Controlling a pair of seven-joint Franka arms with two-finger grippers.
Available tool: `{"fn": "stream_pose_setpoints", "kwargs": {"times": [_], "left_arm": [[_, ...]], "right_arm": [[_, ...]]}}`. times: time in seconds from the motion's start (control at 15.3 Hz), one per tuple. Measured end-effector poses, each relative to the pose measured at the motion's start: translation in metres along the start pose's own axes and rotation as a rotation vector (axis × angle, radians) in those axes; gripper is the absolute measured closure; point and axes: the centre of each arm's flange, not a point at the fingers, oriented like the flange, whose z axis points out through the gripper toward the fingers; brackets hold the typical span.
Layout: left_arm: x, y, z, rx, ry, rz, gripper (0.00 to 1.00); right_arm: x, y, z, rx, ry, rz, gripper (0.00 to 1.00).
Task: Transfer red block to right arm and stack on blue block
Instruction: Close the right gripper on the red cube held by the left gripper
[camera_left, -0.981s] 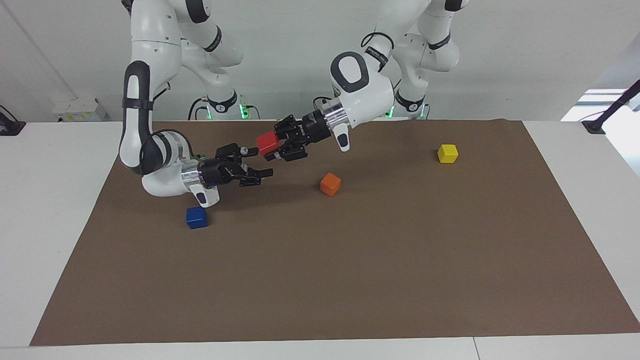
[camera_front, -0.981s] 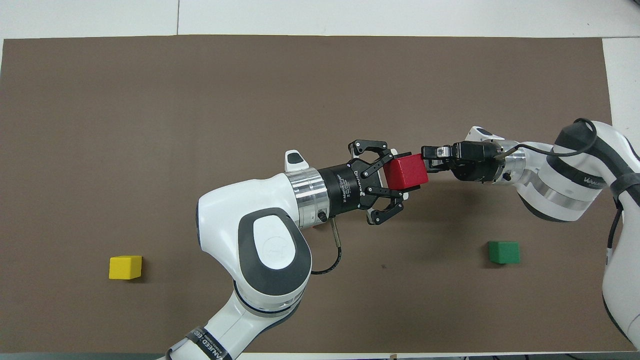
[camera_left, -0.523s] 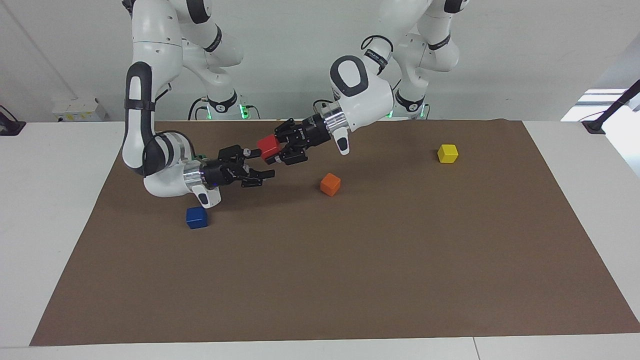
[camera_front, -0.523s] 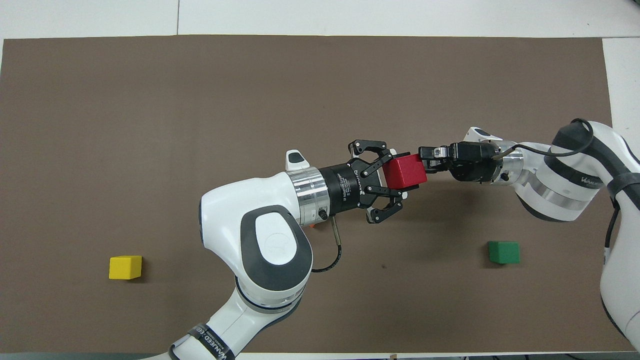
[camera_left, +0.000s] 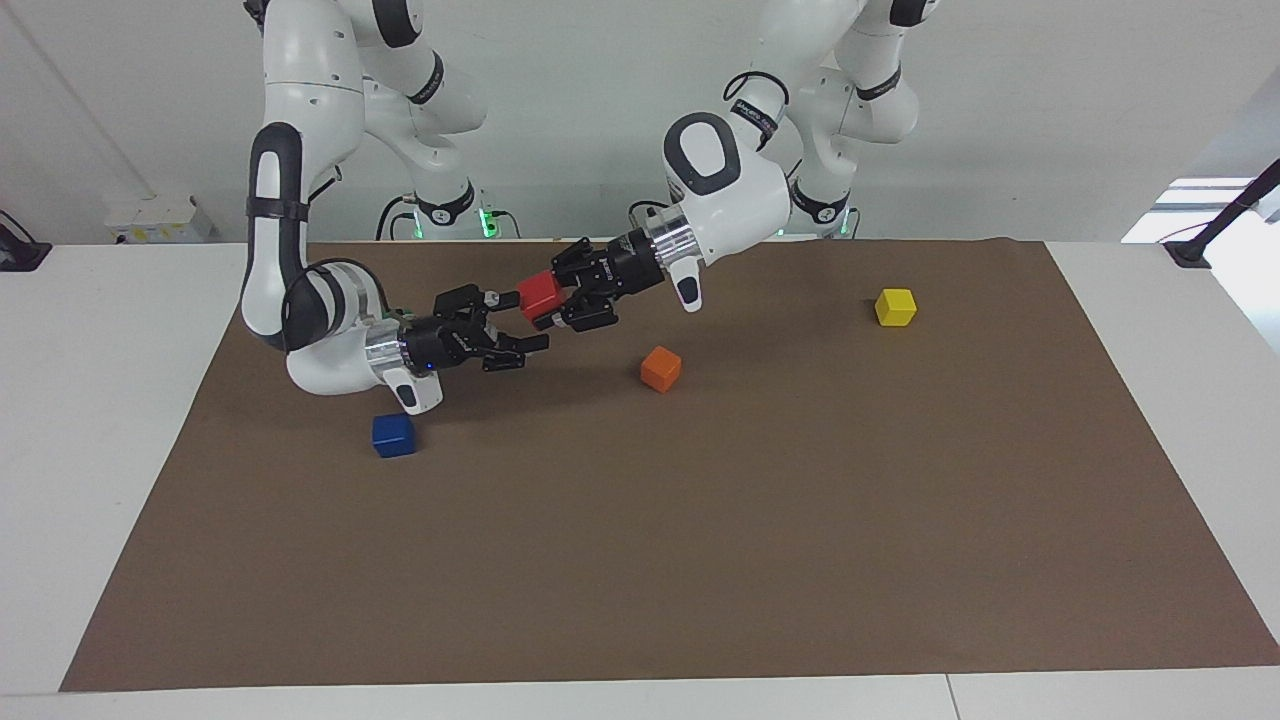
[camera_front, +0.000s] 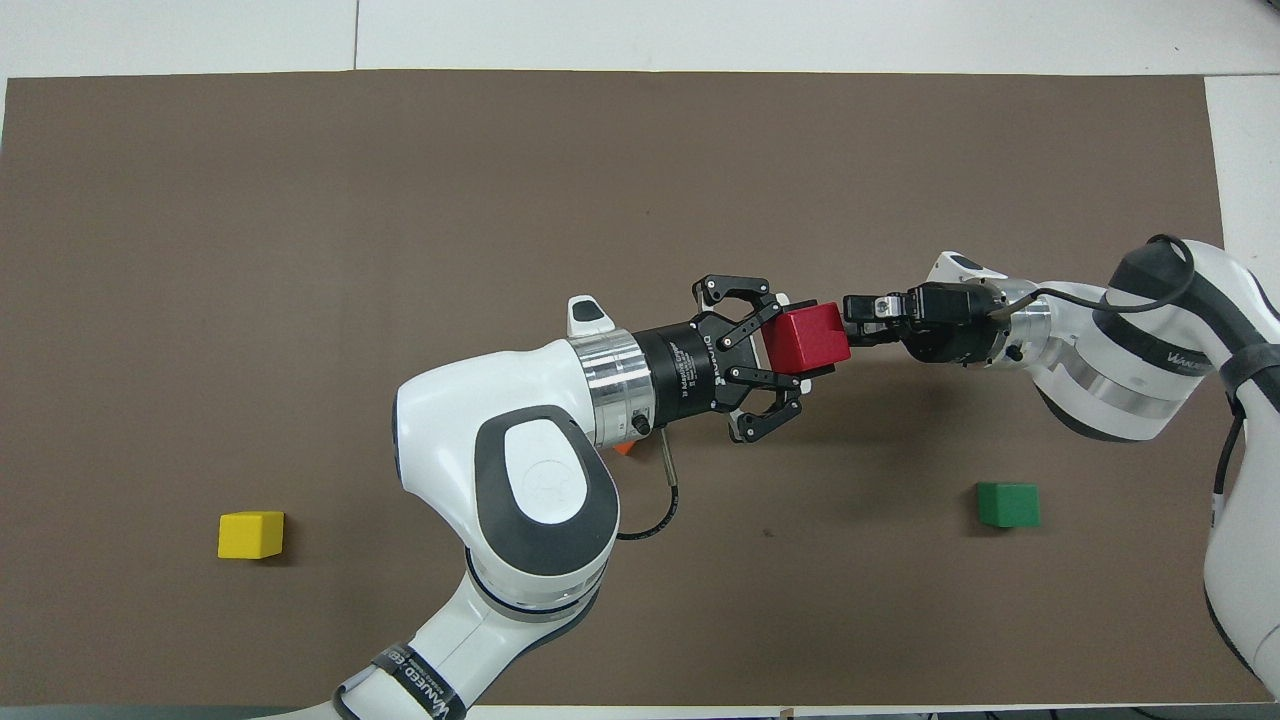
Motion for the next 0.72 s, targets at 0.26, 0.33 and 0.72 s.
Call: {"fn": "stream_pose_setpoints", "kwargs": {"times": [0.26, 0.33, 0.72], "left_arm": [[-0.0001, 0.0000, 0.0001, 0.001, 0.000, 0.000, 0.46], [-0.0001, -0.0001, 0.0001, 0.001, 0.000, 0.000, 0.46], [-0.0001, -0.0001, 0.0001, 0.001, -0.001, 0.000, 0.46]], "right_arm": [[-0.0044, -0.0019, -0.0025, 0.007, -0.034, 0.009, 0.00], [-0.0046, -0.0021, -0.0043, 0.004, -0.035, 0.009, 0.00], [-0.0060, -0.0003, -0.0004, 0.000, -0.047, 0.014, 0.00]]}}
